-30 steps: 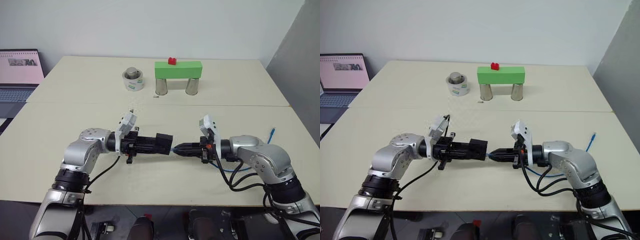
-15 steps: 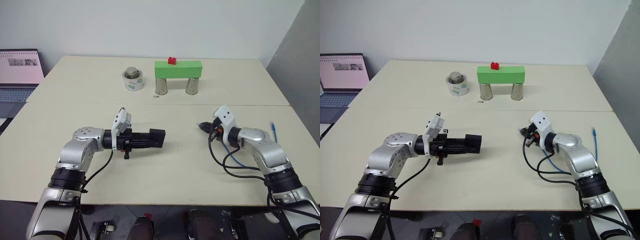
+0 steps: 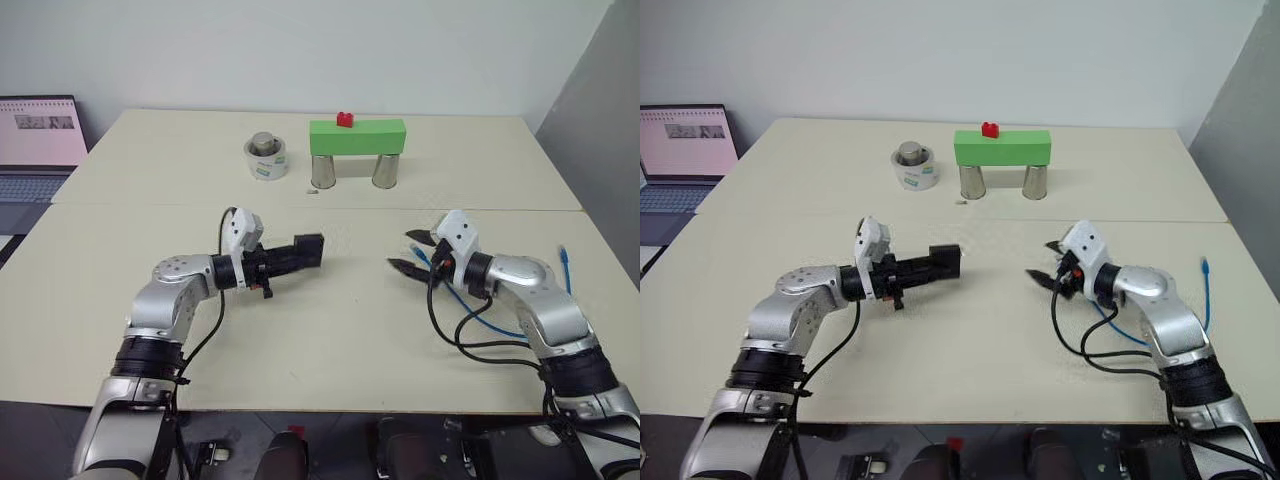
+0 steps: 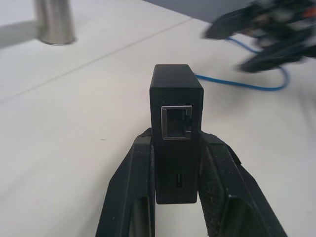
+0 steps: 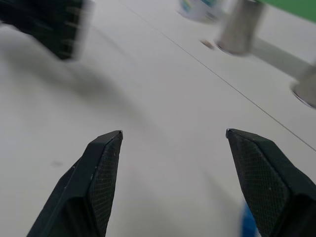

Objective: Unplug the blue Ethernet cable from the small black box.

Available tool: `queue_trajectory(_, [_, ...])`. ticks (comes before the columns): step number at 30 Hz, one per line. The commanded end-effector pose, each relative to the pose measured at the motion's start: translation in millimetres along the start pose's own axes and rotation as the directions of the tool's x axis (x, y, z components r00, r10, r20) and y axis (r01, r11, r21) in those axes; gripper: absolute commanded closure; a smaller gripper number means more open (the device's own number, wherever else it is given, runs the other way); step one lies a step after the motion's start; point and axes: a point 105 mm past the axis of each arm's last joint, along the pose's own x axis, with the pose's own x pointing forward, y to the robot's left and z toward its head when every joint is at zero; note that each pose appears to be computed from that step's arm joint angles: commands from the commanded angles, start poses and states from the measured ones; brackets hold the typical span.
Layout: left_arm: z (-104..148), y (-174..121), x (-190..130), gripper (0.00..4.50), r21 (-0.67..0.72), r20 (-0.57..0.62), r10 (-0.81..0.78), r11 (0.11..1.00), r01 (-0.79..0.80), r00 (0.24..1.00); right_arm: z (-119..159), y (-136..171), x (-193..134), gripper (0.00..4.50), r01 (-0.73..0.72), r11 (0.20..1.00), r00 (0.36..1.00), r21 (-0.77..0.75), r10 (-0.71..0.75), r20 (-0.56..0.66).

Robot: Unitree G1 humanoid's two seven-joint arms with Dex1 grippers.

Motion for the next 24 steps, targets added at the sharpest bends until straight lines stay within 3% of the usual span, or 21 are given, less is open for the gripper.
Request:
queue_trajectory(1, [19,46,-6,3.71,0.179,0.146,0.355,0.908,-0.378,0.923,24,19,7,1.09,-0.043,0.997,0.998,-0.061,0.046,0.049])
queue_trajectory(8, [-21,68,-17,3.71,0.088,0.160,0.625,0.762,-0.642,0.764,27,29,22,1.09,-0.048,0.997,0.997,-0.055,0.051,0.053])
queue_trajectory(16, [-57,72,-24,3.71,0.005,0.084,0.688,0.724,-0.690,0.721,26,28,24,1.09,-0.044,0.997,0.998,-0.062,0.047,0.044])
queue_trajectory(18, [-61,72,-27,3.01,-0.028,0.075,0.692,0.721,-0.692,0.718,25,27,24,1.03,-0.045,0.997,0.998,-0.065,0.048,0.042])
queue_trajectory(20, [-68,68,-28,2.77,-0.049,0.063,0.678,0.735,-0.677,0.732,25,27,24,1.03,-0.046,0.997,0.998,-0.068,0.049,0.039])
queue_trajectory(24, [-72,66,-34,1.86,-0.044,0.056,0.676,0.736,-0.675,0.734,26,26,24,1.03,-0.043,0.997,0.998,-0.066,0.046,0.040])
